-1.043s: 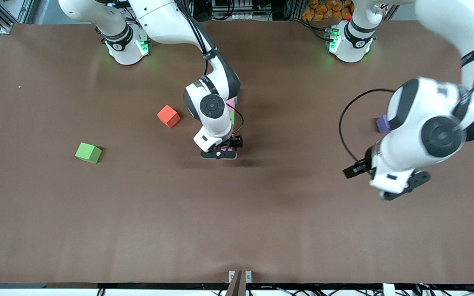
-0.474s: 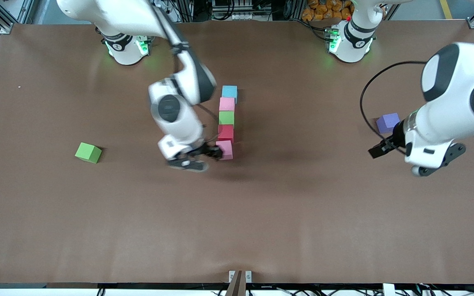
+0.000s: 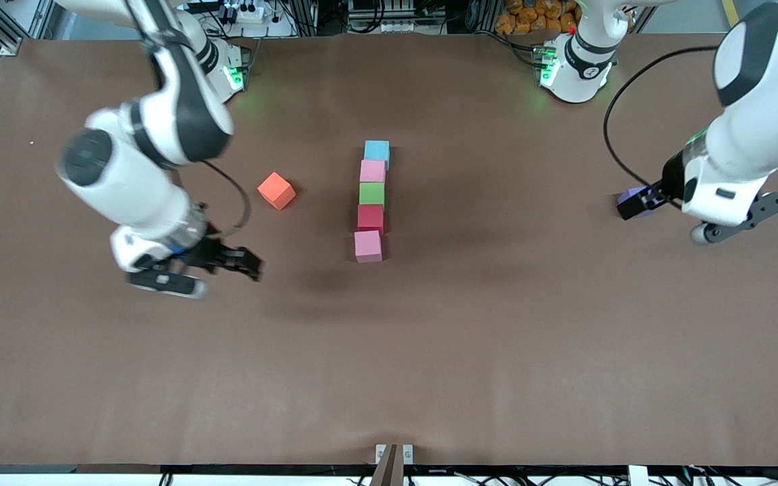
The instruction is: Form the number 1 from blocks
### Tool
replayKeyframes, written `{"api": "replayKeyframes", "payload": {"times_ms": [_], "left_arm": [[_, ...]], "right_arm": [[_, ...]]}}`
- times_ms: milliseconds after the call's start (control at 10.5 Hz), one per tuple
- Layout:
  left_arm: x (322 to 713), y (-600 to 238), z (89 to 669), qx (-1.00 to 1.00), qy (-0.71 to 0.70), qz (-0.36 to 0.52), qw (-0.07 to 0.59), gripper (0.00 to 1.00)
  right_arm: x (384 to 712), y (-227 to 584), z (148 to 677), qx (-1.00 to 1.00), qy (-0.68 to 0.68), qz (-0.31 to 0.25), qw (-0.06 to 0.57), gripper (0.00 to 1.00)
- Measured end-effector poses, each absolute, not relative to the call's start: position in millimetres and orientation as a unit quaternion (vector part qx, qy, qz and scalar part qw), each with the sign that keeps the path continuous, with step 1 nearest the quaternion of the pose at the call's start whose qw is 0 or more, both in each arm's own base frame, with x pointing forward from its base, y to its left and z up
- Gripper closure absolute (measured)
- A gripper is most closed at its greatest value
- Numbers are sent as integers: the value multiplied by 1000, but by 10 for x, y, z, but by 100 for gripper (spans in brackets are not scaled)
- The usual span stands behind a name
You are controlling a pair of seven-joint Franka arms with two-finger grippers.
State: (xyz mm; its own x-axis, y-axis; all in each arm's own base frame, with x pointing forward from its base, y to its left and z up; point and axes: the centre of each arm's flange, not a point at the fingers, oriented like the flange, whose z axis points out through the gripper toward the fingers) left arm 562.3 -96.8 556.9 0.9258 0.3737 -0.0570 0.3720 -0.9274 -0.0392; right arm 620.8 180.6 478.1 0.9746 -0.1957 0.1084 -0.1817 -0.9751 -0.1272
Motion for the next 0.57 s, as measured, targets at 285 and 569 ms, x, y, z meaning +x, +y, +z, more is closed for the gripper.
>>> {"api": "replayKeyframes", "payload": {"times_ms": [285,569], "left_arm": [[5409,-943,6072,-992,-127,-14,4,0],[5367,-909,6353,-997,-67,-43,0,0]], "right_arm": [[5999,1122,5430,-996,57,-60,41,0],[5847,630,5899,-997,37,-64,30,0]]}}
